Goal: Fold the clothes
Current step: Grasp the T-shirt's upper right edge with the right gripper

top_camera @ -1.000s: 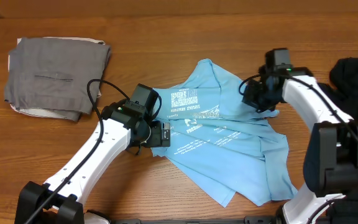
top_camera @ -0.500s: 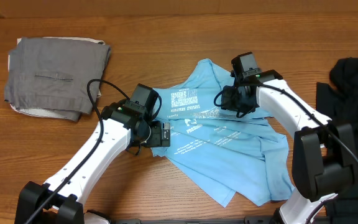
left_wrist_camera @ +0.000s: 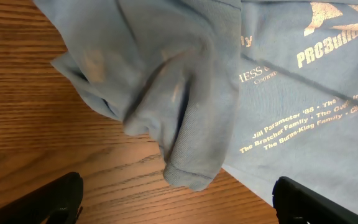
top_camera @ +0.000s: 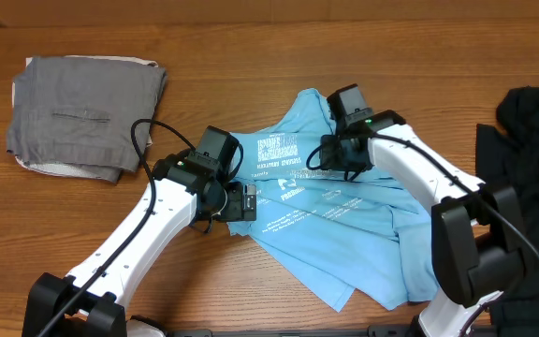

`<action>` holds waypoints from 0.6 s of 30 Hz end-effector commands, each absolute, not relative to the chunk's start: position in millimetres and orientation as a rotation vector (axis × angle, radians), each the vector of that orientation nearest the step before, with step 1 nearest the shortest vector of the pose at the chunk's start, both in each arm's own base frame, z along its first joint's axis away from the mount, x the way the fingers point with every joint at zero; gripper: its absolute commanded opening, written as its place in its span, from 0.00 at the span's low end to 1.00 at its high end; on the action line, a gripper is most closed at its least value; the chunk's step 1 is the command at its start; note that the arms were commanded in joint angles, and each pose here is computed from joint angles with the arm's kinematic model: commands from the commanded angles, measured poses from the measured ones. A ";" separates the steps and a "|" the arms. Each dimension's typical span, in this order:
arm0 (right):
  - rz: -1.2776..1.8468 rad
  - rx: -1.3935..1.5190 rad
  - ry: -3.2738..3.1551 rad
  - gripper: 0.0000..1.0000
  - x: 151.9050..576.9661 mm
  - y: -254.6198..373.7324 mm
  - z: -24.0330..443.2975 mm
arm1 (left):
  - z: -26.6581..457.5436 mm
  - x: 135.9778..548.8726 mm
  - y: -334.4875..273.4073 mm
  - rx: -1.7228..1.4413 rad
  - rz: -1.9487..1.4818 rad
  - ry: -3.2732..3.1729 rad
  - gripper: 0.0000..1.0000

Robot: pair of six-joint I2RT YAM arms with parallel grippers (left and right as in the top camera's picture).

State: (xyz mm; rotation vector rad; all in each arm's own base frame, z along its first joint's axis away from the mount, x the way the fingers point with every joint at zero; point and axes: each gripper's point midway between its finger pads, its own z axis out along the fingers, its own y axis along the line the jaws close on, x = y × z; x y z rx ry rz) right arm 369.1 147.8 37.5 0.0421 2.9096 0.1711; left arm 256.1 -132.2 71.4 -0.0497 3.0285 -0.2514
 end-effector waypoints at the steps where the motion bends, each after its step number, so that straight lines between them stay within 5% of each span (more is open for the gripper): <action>1: 0.078 0.036 2.889 0.47 371.6 137.9 36.9 | 67.9 254.9 -130.6 -0.060 -0.236 3.037 1.00; 18: 0.067 0.009 2.900 0.47 359.1 133.1 12.5 | 67.9 254.9 -130.6 -0.060 -0.236 3.037 1.00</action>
